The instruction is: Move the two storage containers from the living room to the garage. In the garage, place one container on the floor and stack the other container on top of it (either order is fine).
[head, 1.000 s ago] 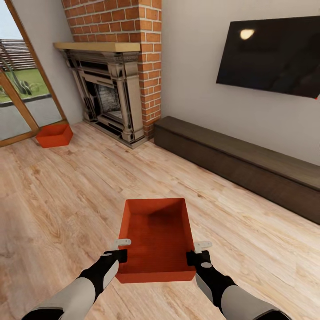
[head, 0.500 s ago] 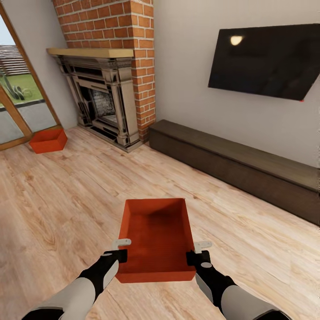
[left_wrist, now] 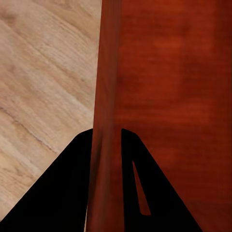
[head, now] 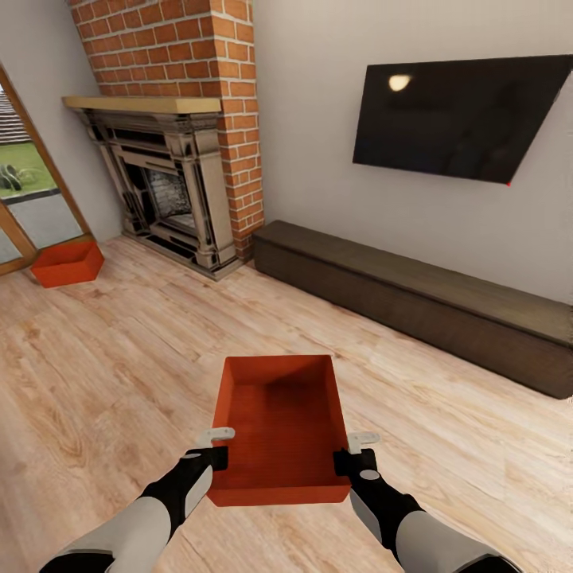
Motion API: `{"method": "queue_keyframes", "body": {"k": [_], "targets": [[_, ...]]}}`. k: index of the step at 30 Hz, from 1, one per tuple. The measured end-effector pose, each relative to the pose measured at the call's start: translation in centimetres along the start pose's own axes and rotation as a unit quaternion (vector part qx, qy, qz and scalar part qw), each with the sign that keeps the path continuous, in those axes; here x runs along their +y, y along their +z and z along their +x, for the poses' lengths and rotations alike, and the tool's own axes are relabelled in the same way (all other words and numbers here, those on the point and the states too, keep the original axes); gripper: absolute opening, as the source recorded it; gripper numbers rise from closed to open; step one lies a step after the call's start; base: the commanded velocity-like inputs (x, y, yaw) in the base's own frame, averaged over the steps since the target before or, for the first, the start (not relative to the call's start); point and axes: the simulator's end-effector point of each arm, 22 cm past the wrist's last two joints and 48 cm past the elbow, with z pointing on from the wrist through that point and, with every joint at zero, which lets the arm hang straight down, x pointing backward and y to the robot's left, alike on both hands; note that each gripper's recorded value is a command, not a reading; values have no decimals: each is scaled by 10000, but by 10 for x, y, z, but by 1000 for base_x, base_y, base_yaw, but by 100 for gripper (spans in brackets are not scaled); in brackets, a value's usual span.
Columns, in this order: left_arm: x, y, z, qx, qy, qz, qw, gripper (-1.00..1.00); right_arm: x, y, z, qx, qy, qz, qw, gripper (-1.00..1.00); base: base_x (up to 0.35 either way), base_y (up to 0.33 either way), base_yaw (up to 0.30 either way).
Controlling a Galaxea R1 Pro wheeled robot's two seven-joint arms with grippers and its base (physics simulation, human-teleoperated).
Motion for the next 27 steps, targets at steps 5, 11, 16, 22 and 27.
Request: {"method": "queue_keyframes", "body": {"k": [5, 11, 16, 22, 27], "targets": [[0, -2, -4, -38, -3, 3, 10000, -100, 0, -2, -4, -38, 1, 3, 10000, -100, 0, 0, -136], [0, -5, -8, -84, -5, 6, 10000, -100, -1, -4, -9, -84, 5, 5, 10000, -100, 0, 0, -136], [0, -8, -12, -124, -6, 9, 9999, -100, -1, -6, -13, -124, 9, 11, 9999, -100, 0, 0, -139], [-1, -10, -17, -168, -9, 12, 9999, -100, -2, -8, -18, -168, 9, 15, 9999, -100, 0, 0, -143], [-1, -13, -21, -207, -10, 15, 9998, -100, -2, -9, -22, -207, 13, 19, 9998, -100, 0, 0, -143]]}}
